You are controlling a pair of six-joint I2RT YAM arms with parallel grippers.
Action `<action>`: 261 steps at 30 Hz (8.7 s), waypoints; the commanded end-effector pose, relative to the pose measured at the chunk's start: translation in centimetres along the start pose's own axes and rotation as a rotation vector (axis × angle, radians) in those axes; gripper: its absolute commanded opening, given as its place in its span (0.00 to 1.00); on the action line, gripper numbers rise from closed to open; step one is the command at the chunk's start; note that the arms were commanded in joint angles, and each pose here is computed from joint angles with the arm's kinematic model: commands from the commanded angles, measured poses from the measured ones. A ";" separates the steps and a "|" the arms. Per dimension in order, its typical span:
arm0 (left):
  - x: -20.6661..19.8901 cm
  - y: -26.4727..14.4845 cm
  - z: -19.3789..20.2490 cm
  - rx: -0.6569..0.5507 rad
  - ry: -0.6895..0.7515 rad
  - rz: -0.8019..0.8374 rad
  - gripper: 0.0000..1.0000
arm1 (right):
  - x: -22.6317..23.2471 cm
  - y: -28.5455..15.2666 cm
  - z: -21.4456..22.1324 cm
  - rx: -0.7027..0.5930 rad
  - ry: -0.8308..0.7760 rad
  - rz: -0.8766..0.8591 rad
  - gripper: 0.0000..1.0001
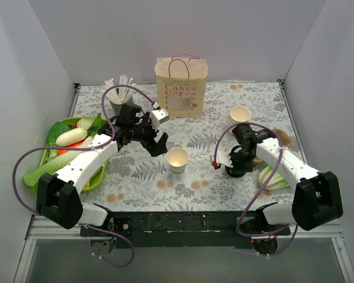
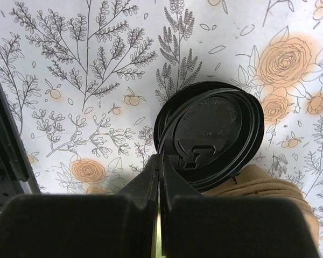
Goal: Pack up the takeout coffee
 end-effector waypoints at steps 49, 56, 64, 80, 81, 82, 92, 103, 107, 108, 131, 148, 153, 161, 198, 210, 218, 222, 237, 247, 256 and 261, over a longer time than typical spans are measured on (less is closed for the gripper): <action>-1.9 -5.8 -0.7 -0.191 -0.166 -0.157 0.98 | -10.4 -15.7 -20.5 -1.076 0.523 -0.345 0.01; -2.2 -5.8 -0.4 -0.185 -0.097 -0.130 0.98 | -8.0 -13.8 -20.6 -1.099 0.572 -0.526 0.01; -2.7 -5.1 0.6 -0.156 -0.081 -0.081 0.98 | -8.2 -11.8 -21.6 -1.080 0.632 -0.666 0.01; -3.3 -3.9 0.9 -0.104 -0.048 -0.028 0.98 | -10.8 -7.2 -22.7 -1.014 0.740 -0.784 0.01; -3.3 -3.8 1.0 -0.104 -0.049 -0.026 0.98 | -10.8 -7.2 -22.7 -1.012 0.745 -0.791 0.01; -3.2 -3.7 1.2 -0.099 -0.057 -0.027 0.98 | -10.9 -7.1 -22.7 -1.012 0.747 -0.792 0.01; -3.5 -1.3 3.0 -0.107 -0.246 0.005 0.98 | -10.6 -6.6 -22.5 -0.999 0.771 -0.799 0.01; -4.7 0.7 4.0 -0.117 -0.451 0.112 0.98 | -10.1 -6.2 -22.1 -0.983 0.794 -0.775 0.01; -4.6 1.3 4.2 -0.128 -0.501 0.115 0.98 | -10.0 -6.3 -22.0 -0.984 0.793 -0.775 0.01; -4.5 1.3 4.2 -0.131 -0.513 0.112 0.98 | -10.1 -6.3 -22.0 -0.984 0.794 -0.770 0.01; -3.3 3.5 6.2 -0.111 -0.612 0.067 0.97 | -11.3 -5.9 -21.1 -0.977 0.818 -0.705 0.01; -3.2 3.6 7.0 -0.106 -0.609 0.057 0.97 | -12.9 -5.8 -20.8 -0.977 0.820 -0.651 0.01; -3.2 3.6 7.0 -0.106 -0.610 0.056 0.96 | -13.0 -5.3 -20.4 -0.961 0.840 -0.633 0.01; -3.1 3.6 7.1 -0.107 -0.611 0.053 0.97 | -13.0 -4.9 -20.1 -0.947 0.855 -0.619 0.01; -4.0 2.9 6.0 -0.126 -0.557 0.128 0.98 | -15.0 -2.4 -18.5 -0.852 0.916 -0.494 0.15; -4.4 2.8 5.7 -0.135 -0.535 0.167 0.98 | -14.7 -1.4 -17.9 -0.818 0.923 -0.489 0.17; -4.4 2.8 5.7 -0.133 -0.536 0.165 0.98 | -14.9 -1.4 -18.0 -0.822 0.917 -0.485 0.17; -4.4 2.9 5.7 -0.135 -0.535 0.167 0.98 | -14.8 -1.4 -18.0 -0.822 0.917 -0.485 0.17; -4.0 0.8 2.0 -0.186 -0.404 0.147 0.98 | -15.4 -3.2 -18.2 -0.857 0.882 -0.447 0.18; 2.7 -2.3 -3.9 -0.271 -0.188 -0.062 0.95 | -15.7 -7.7 -17.2 -0.886 0.779 -0.265 0.18; 7.4 0.9 -1.0 -0.127 0.323 0.085 0.82 | -13.3 -12.1 -15.2 -0.832 0.689 -0.009 0.19; 9.7 4.2 0.5 -0.053 0.475 0.145 0.65 | -11.8 -12.2 -13.6 -0.785 0.734 0.032 0.20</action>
Point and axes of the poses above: each gripper's point midway between its finger pads, its own y axis out along the fingers, its own x axis along the line the jaws close on, z = x × y, the point moved 4 cm from there along -y, back along the fingers, and after that the axes turned 5 degrees about -y, right-handed, at the moved point
